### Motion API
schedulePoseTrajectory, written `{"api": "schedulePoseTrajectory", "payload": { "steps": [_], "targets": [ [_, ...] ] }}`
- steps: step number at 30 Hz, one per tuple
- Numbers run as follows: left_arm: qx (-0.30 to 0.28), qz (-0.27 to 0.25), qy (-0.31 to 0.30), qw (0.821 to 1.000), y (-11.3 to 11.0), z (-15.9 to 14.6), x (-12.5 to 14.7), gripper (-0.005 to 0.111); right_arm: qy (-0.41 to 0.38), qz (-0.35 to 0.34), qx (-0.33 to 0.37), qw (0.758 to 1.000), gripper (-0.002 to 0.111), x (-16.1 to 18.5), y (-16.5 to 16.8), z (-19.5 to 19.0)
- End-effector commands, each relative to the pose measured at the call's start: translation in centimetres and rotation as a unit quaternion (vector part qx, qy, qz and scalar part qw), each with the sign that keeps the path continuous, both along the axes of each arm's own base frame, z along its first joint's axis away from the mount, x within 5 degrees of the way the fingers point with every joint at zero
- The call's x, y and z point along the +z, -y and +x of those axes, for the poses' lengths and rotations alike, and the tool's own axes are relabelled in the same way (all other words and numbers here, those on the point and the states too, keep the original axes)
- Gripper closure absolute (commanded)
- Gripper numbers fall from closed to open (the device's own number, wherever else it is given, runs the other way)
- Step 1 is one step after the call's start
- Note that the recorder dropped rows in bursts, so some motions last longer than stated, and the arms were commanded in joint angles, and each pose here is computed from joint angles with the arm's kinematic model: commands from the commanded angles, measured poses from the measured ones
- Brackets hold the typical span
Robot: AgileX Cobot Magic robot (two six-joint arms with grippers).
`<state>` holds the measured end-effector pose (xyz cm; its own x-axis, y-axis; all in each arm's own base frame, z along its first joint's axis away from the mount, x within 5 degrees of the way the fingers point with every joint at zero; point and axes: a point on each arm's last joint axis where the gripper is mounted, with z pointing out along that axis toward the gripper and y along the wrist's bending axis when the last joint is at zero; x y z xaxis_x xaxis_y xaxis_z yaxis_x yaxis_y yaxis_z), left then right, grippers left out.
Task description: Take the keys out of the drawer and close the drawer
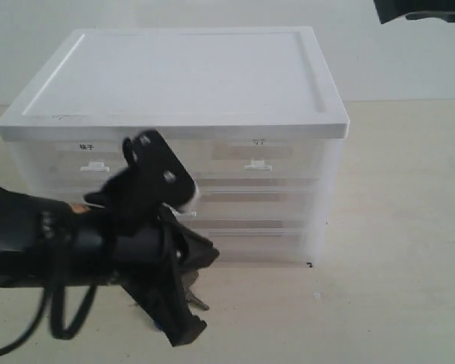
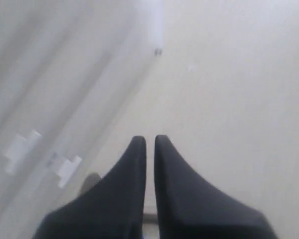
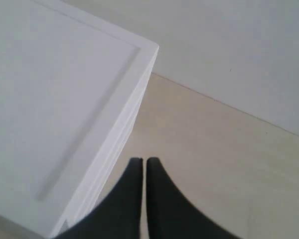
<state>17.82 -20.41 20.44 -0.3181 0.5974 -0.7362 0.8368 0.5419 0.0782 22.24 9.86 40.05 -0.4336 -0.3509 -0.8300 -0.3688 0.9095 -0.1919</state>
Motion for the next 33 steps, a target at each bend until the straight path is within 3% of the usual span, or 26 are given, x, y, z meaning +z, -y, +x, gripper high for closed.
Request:
{"api": "schedulePoseTrajectory", "payload": {
  "steps": [1, 7, 15, 22, 28, 33],
  "targets": [
    [0.002, -0.102, 0.06, 0.993, -2.0, -2.4, 6.2, 0.102, 0.037, 0.018, 0.004, 0.999, 0.108, 2.0, 1.1, -2.2],
    [-0.022, -0.224, 0.142, 0.964, -6.3, -6.9, 13.1, 0.102, 0.108, 0.071, 0.018, 0.991, 0.108, 3.7, 3.1, -6.7],
    [-0.09, -0.321, 0.23, 0.914, -12.4, -13.8, 17.2, 0.102, 0.24, 0.135, 0.037, 0.961, 0.108, 4.2, 6.8, -14.2],
    [-0.102, -0.376, 0.292, 0.873, -16.5, -17.7, 17.0, 0.102, 0.338, 0.183, 0.037, 0.923, 0.108, 3.2, 10.7, -21.7],
    [-0.102, -0.404, 0.324, 0.849, -18.6, -19.6, 15.3, 0.102, 0.387, 0.21, 0.038, 0.897, 0.108, -0.6, 12.9, -25.8],
    [-0.096, -0.38, 0.362, 0.846, -19.1, -19.7, 14.5, 0.102, 0.323, 0.204, 0.036, 0.923, 0.108, -2.6, 12.4, -24.7]
  ]
}}
